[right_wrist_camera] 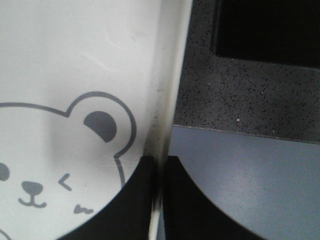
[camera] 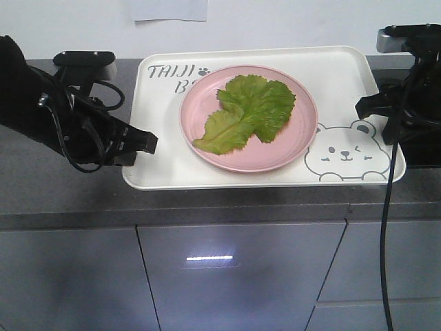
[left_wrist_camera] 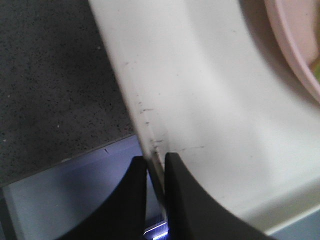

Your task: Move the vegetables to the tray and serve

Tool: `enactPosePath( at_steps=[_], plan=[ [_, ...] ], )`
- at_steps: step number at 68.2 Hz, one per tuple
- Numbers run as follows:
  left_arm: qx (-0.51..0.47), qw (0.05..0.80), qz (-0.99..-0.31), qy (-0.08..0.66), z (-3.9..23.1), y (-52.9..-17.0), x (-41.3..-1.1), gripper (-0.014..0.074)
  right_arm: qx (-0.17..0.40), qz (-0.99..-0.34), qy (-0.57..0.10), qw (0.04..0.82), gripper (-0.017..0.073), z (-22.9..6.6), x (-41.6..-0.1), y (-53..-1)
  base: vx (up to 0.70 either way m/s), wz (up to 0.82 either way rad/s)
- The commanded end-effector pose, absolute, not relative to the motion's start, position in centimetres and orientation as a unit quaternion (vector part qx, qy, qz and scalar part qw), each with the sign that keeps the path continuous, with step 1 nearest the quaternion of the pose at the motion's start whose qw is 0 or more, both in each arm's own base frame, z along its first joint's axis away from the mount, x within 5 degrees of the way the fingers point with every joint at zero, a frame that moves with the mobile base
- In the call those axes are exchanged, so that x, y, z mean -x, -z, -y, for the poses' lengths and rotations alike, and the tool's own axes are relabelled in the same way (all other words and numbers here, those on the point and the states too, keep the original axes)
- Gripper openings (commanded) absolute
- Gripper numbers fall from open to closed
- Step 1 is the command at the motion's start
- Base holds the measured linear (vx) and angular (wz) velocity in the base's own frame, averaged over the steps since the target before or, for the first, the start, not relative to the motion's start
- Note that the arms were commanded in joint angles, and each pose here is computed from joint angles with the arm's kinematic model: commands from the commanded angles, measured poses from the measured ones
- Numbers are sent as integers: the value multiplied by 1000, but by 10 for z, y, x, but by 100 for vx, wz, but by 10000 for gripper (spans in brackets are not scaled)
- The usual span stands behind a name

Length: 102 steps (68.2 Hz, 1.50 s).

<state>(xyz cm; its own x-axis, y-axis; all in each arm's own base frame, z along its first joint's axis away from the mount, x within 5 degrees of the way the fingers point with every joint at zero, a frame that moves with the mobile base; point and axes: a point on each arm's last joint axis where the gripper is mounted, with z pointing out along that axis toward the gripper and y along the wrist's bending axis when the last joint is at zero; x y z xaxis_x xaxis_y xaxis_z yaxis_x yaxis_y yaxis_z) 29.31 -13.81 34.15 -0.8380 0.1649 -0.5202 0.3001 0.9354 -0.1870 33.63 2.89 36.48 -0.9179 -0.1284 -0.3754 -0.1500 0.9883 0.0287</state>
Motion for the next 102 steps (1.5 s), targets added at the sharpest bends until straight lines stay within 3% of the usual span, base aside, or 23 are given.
enactPosePath(
  at_steps=[1, 102],
  plan=[
    [-139, 315, -924, 164, 143, -369, -286, -6, 88, -968, -40, 233, -6, -33, -324, -391, 7, 2],
    [-139, 315, -924, 164, 143, -369, -286, -6, 88, -968, -40, 233, -6, -33, -324, -391, 7, 4]
  ],
)
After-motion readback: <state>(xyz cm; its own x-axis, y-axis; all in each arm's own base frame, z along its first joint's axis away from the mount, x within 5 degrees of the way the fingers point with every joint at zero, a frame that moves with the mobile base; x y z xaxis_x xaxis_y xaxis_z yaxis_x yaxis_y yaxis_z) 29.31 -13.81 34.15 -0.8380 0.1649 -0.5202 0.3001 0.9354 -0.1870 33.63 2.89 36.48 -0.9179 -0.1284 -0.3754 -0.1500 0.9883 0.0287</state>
